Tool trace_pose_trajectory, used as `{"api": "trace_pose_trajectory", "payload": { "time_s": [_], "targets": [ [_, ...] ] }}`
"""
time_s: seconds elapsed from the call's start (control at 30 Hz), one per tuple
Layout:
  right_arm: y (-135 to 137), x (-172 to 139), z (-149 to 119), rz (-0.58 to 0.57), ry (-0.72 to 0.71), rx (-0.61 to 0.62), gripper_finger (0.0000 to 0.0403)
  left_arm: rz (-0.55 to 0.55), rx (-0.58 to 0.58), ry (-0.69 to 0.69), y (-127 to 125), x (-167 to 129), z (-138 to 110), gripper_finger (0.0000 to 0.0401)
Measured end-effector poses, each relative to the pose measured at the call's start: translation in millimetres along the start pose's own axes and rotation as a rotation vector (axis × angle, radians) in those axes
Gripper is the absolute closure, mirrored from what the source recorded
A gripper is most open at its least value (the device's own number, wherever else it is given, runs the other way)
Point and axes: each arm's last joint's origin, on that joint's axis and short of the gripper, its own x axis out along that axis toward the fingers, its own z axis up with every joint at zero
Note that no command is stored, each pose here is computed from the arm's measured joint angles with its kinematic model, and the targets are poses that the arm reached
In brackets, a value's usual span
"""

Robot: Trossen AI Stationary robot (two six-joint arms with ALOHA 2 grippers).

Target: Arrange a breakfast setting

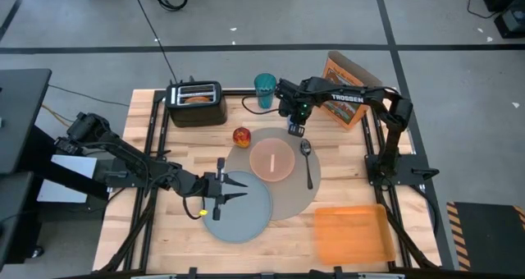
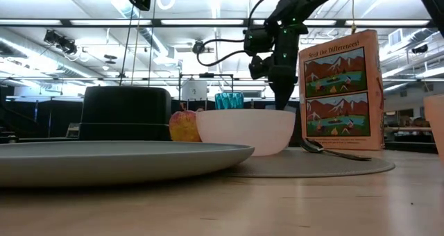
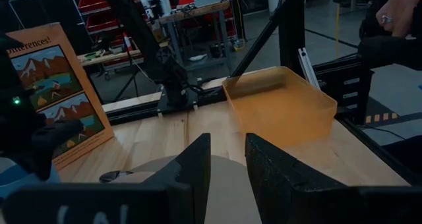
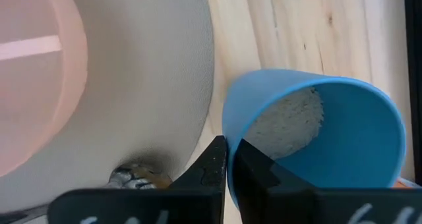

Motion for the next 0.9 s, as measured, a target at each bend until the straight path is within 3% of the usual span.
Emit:
{"api": "trace_pose_trajectory", "payload": {
  "time_s": [0.47,0.9],
  "targets": [
    [3,-4,3,-0.005,-0.013,-0.008,0.0298,-0.001,0.003,0.006,0,0,-1,0.0298],
    [15,-66,4,0.016,0.069,0.004,0.0282,-0.003,0.006,0.020,0,0,-2,0.0298]
  ]
}}
